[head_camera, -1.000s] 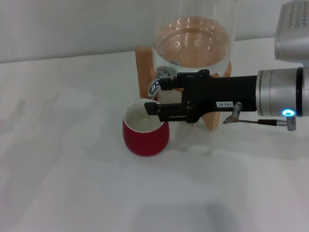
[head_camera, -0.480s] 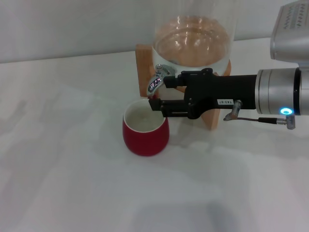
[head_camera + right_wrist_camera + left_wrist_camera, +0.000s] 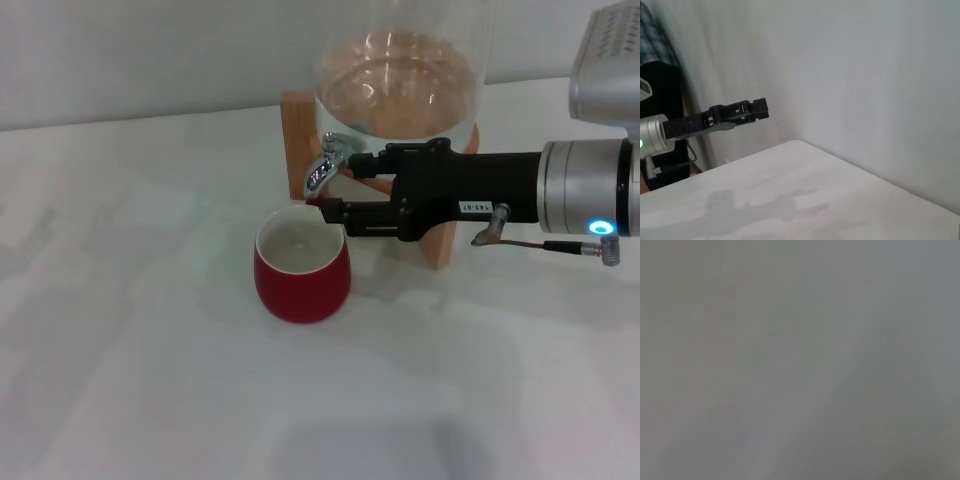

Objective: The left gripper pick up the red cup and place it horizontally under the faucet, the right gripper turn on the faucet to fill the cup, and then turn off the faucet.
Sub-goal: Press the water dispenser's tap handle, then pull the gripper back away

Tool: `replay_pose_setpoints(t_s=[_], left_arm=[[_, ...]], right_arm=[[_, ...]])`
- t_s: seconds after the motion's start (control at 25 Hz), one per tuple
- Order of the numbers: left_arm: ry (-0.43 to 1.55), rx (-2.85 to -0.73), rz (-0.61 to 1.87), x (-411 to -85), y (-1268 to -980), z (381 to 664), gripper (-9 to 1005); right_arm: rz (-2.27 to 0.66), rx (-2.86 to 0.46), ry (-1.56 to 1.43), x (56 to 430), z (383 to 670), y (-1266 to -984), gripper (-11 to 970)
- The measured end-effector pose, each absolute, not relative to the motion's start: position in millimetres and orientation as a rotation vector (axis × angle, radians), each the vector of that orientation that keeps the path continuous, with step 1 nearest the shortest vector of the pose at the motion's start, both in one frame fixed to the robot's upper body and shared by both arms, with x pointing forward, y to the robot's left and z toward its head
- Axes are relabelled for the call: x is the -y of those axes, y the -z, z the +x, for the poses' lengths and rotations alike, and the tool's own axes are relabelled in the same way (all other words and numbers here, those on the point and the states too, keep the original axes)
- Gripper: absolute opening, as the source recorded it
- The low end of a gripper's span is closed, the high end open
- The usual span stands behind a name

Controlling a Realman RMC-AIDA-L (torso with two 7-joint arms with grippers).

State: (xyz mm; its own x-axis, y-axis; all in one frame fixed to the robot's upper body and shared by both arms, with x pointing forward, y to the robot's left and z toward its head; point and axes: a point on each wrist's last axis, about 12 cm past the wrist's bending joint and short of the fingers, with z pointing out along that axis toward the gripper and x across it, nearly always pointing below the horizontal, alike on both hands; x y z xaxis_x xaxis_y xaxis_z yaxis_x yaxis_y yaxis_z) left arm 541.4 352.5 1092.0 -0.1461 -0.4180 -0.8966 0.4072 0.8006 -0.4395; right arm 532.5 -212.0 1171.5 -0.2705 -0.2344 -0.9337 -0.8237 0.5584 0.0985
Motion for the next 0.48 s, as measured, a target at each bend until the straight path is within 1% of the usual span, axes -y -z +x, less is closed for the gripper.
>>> replay_pose_setpoints(t_s=[0.48], left_arm=[[0.719,-1.561,-0.008,-352.1,-1092.1,541.4,881]], right_arm=[[-0.849,-1.803,-0.727,217.5,533.5,-1170.3,722]])
